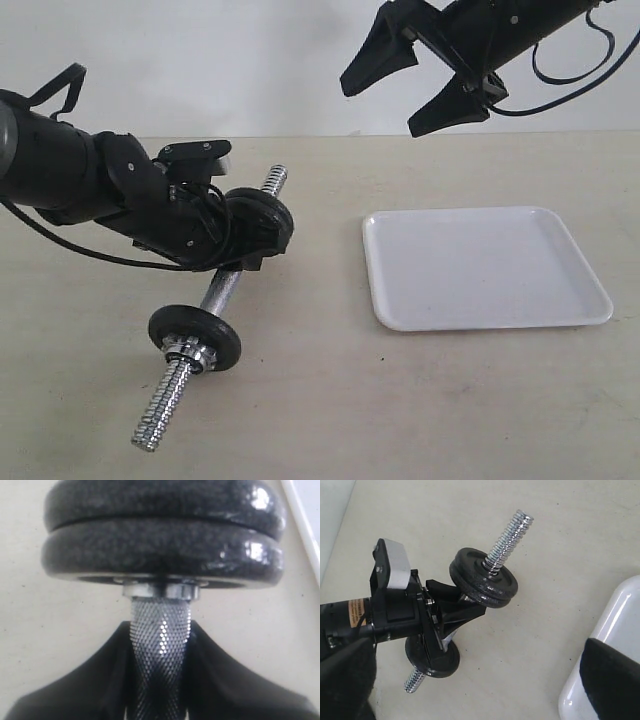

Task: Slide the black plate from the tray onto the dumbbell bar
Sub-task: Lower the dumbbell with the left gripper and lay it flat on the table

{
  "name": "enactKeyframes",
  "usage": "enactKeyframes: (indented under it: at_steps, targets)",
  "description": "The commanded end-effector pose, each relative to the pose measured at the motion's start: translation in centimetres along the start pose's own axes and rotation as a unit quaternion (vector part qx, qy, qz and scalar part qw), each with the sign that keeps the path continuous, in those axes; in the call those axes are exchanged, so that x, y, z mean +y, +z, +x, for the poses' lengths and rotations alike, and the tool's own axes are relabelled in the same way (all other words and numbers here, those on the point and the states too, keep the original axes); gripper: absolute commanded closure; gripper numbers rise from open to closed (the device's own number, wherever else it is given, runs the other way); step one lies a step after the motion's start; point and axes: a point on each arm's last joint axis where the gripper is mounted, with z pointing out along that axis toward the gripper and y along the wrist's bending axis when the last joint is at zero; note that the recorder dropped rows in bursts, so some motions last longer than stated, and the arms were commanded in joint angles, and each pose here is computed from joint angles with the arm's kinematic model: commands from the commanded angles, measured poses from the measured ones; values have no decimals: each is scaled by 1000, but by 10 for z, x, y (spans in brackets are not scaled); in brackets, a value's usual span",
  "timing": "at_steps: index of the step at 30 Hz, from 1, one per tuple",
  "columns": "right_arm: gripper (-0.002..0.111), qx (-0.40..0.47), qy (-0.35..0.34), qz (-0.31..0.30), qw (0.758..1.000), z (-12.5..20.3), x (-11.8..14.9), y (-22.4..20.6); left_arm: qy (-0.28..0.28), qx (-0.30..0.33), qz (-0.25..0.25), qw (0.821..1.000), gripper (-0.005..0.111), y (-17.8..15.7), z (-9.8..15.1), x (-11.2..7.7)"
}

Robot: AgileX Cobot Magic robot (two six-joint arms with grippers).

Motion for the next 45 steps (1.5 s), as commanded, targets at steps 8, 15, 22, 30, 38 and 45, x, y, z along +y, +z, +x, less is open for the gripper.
enactKeyframes:
  at_steps: [8,15,22,30,38,45]
  targets:
    - [3,-4,-7,-1,1000,-1,4,-5,-74,-99,-8,992,103,-1,-27,1]
    - [3,-4,-7,-1,1000,-1,4,-5,-107,-115,-7,988,103,-1,-30,2]
    - [3,-4,-7,-1,1000,-1,4,-5,-147,-116,-3,982,103,-1,-30,2]
    - [3,-4,-7,-1,1000,-1,4,-5,-172,-120,0,978,103,-2,-30,2]
    - [3,-4,-7,-1,1000,-1,4,-5,-190,-130,1,973,103,-2,-32,3]
    - [3,-4,-10,-1,1000,-1,4,-5,-190,-132,1,973,103,-2,-32,3]
